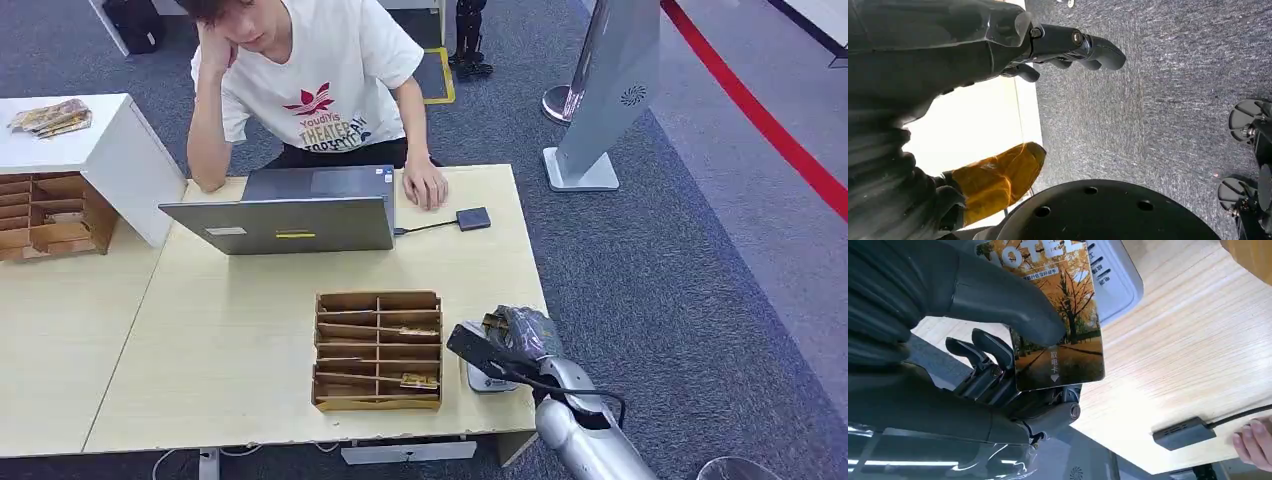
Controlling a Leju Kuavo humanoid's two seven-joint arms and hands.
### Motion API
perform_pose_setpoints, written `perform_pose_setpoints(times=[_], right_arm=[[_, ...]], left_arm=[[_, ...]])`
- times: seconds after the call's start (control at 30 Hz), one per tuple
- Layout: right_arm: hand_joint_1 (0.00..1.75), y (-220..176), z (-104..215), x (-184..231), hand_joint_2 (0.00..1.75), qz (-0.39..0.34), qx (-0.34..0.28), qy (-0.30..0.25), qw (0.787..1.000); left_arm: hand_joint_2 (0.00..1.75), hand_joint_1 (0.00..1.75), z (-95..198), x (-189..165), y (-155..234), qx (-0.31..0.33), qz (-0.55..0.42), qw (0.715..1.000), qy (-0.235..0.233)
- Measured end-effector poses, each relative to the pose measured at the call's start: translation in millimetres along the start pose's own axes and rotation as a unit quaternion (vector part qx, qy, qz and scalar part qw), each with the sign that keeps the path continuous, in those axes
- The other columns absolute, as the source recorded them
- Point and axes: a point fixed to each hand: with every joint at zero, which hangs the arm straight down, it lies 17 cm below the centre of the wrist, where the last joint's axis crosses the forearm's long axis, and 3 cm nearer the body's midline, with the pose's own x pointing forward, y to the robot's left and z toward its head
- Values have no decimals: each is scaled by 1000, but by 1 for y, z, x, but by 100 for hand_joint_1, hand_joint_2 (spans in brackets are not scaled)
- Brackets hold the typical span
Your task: Pass the card to the sensor for recognition and then transmit it.
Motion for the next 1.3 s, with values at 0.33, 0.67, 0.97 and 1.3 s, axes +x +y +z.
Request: perform_pose_setpoints(times=[0.33,0.67,0.97,1.3], right_arm=[[175,0,-1,3,175,2,1,0,1000],[175,0,-1,3,175,2,1,0,1000],[175,0,-1,3,175,2,1,0,1000],[175,0,-1,2,175,2,1,1,1000]], left_arm=[[175,0,0,1,0,0,0,1000,-4],[175,0,0,1,0,0,0,1000,-4],[175,0,0,2,0,1,0,1000,-5],[175,0,0,2,0,0,0,1000,-5]])
